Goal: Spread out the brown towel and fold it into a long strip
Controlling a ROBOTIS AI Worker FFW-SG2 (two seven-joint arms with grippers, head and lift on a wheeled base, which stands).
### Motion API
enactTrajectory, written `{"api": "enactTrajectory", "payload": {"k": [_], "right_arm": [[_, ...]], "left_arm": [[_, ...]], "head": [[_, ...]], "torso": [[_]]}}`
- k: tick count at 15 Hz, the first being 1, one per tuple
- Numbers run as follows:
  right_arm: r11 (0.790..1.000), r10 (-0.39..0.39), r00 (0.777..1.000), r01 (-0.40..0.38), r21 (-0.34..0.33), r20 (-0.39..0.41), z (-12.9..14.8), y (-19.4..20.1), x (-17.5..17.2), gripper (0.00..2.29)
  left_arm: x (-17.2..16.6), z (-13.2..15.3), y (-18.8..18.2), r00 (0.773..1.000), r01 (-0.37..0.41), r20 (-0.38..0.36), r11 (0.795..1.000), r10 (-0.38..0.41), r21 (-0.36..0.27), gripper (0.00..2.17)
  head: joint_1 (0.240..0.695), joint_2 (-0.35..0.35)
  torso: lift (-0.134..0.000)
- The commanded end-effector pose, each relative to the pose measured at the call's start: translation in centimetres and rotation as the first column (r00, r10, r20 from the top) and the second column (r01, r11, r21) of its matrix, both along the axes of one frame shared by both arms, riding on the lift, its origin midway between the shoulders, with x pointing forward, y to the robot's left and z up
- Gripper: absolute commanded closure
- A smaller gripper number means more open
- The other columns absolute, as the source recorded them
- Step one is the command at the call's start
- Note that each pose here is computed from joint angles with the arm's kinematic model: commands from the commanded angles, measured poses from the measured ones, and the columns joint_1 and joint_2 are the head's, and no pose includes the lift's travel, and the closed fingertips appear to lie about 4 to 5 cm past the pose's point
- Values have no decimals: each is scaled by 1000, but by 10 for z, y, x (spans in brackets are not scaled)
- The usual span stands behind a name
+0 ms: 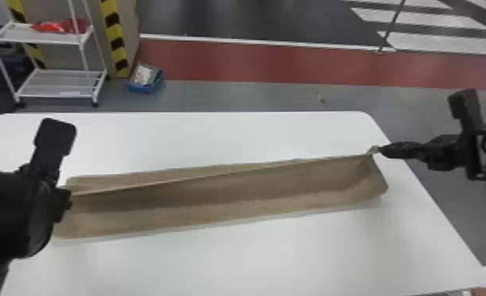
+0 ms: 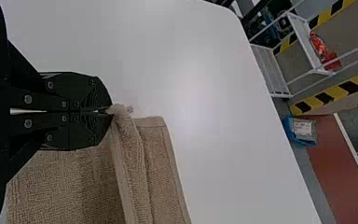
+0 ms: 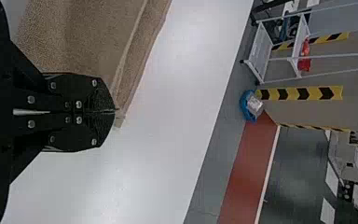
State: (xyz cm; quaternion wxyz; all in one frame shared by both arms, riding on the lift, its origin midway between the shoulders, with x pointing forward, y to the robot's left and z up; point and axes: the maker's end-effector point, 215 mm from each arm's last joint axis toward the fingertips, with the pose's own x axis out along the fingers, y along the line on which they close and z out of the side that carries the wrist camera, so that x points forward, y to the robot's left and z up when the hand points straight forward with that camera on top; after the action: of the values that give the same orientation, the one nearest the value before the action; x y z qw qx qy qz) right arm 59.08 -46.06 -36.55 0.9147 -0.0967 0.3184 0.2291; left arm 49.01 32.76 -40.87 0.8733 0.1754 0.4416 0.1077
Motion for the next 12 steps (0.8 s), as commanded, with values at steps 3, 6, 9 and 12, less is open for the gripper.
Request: {"api": "enactTrajectory", "payload": {"k": [3,6,9,12], "right_arm": [[1000,2,1000,-3,-12,-14,-11,10,6,1288],[1000,-6,1000,6,-1,6,-10,7,9,1288],[1000,-16,1000,16,4,12,-8,4,10,1288],[999,-26,999,26,22,24,-4,2,11,1288]], "left_arm": [[-1,-27,-8,999,5,-53,1000,-7,-29,1818],[0,-26,-3,999,-7,-43,999,6,-35,1821],[3,-10,-6,1000,-6,-2,999,6,-41,1821],[12,2,-19,999,15,32,998,-13,-64,1821]], "head": [[695,-135],[695,-131],[695,-129],[695,-135]], "torso": [[-125],[-125],[-125],[-125]]}}
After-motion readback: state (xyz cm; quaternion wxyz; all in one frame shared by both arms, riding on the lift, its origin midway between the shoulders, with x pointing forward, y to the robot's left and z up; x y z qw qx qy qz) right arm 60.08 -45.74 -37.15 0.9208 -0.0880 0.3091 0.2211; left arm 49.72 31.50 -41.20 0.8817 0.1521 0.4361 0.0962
